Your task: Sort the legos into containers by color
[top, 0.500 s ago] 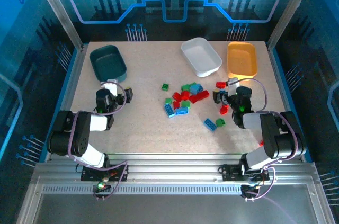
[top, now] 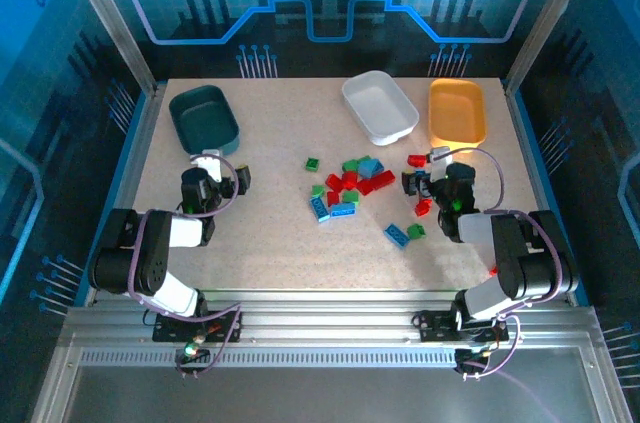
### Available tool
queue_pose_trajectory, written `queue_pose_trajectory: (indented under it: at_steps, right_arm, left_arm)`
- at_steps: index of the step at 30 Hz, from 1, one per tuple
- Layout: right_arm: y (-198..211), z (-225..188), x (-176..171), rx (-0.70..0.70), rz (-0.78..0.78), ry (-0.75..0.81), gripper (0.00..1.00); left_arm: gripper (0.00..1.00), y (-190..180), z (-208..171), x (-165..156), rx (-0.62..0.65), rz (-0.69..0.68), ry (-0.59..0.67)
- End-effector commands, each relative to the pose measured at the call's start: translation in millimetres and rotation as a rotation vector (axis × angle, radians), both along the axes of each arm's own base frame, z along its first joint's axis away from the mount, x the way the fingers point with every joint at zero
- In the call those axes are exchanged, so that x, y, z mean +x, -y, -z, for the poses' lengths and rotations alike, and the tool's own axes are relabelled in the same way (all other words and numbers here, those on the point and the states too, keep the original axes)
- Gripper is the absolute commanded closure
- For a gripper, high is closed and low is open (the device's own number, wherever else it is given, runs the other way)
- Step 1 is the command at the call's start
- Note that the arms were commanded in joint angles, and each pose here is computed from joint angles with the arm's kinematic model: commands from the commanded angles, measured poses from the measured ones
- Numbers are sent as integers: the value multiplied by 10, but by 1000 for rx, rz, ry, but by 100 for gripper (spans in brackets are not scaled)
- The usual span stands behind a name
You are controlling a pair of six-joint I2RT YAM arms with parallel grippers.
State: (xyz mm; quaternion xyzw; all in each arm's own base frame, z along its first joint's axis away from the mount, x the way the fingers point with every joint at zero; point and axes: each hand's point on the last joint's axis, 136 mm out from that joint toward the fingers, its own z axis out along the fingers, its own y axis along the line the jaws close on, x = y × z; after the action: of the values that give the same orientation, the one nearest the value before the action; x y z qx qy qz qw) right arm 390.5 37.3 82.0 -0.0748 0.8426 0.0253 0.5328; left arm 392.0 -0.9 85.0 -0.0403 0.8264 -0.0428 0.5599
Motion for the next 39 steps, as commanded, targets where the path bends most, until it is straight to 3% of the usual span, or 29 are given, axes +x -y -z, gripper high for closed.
queue_pose_trajectory:
  at_steps: [1,24,29,34,37,39]
  right_arm:
    - [30,-116,74,-1,-5,33,0]
    - [36,-123,73,4,-5,36,0]
    - [43,-344,146,-52,39,-15,0]
    - [-18,-759,161,-114,86,50,0]
    - [19,-1193,174,-67,164,113,0]
    - [267,-1257,165,55,359,4,0]
  left_arm:
    - [1,46,-101,62,14,27,33]
    - [1,13,-139,68,13,5,35]
    - [1,-15,-570,82,1,-17,-21]
    - [1,15,-1035,77,-79,-27,49]
    - [1,-6,-1182,81,-111,-50,62]
    - [1,-38,-1236,99,-148,-83,60]
